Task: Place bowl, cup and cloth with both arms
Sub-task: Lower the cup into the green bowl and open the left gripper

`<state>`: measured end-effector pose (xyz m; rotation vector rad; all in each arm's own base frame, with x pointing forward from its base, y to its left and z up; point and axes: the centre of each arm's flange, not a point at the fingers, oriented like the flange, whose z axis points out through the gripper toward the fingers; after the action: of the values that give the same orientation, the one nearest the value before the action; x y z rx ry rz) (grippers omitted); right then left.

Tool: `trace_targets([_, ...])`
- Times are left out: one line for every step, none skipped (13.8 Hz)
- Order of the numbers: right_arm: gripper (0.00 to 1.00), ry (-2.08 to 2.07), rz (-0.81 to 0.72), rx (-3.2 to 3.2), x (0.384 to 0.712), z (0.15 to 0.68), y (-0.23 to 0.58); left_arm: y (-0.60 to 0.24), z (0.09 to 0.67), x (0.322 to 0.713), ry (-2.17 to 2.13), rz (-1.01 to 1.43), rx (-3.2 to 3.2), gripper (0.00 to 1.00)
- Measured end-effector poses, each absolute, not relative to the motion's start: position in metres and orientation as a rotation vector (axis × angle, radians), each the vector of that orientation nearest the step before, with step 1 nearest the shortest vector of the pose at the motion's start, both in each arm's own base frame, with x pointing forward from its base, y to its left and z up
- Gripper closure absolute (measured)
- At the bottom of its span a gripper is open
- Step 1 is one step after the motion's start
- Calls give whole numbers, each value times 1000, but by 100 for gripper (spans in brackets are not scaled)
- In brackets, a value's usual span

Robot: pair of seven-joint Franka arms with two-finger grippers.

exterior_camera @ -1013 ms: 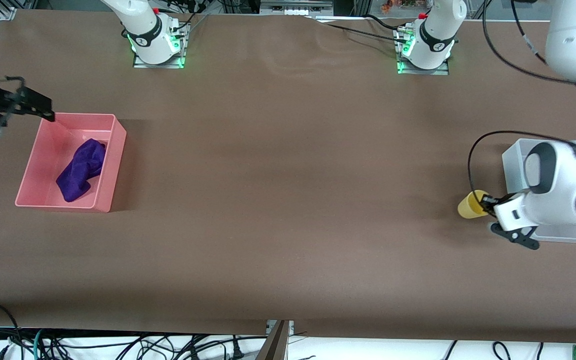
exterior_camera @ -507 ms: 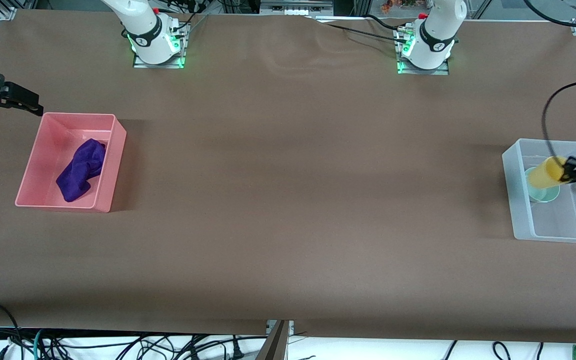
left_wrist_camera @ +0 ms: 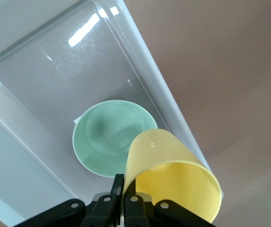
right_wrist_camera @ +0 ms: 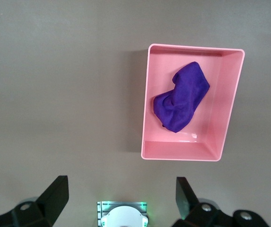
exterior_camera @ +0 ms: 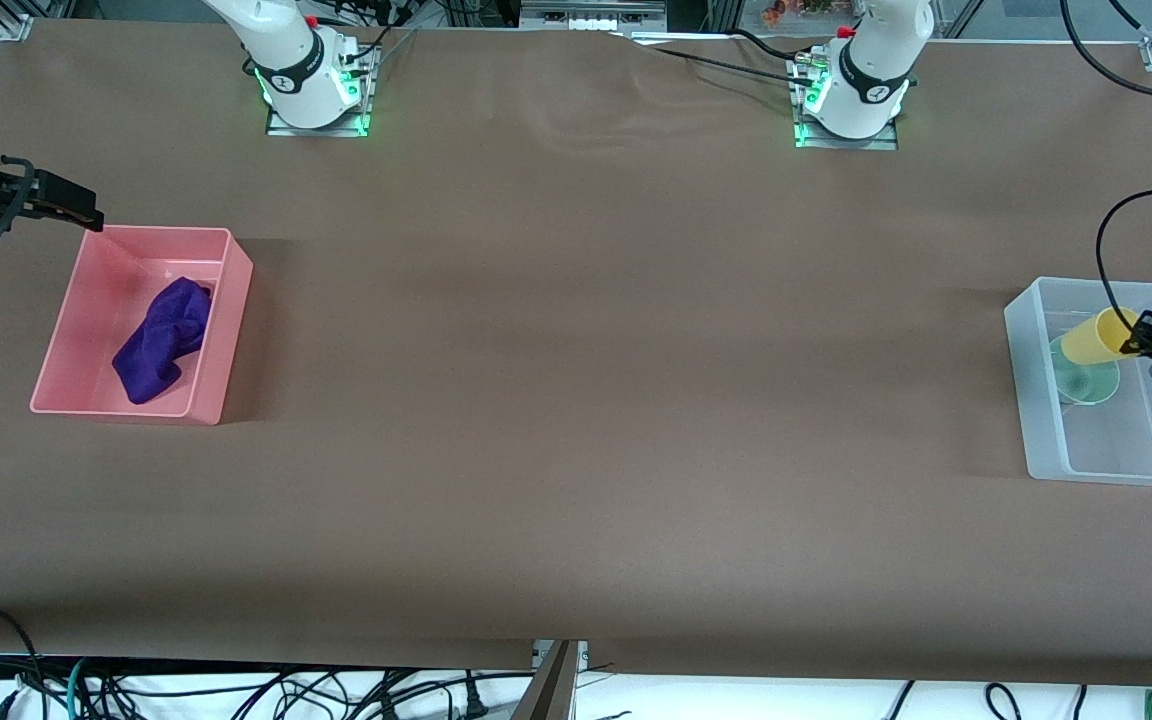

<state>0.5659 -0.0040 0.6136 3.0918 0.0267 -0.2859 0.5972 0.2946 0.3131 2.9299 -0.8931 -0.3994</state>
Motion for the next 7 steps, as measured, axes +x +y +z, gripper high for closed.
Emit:
trace_targets([0, 27, -289, 3092, 566, 612, -4, 297, 310, 599, -908, -383, 2935, 96])
trace_targets([0, 27, -292, 3091, 567, 611, -4, 300, 308, 598, -916, -377, 2935, 96])
trace_targets([0, 27, -293, 3091, 567, 611, -4, 303, 305, 597, -915, -378, 2933, 96])
trace_targets([0, 27, -292, 3091, 568, 611, -4, 306, 302, 596, -913, -375, 2935, 91])
trace_targets([0, 27, -291, 3091, 568, 611, -4, 309, 300, 596, -912, -370, 2938, 82])
trace_targets([0, 27, -291, 3091, 568, 611, -4, 309, 300, 596, -912, -368, 2939, 73])
trace_targets([0, 27, -291, 3091, 568, 611, -4, 309, 302, 597, -915, -364, 2940, 62])
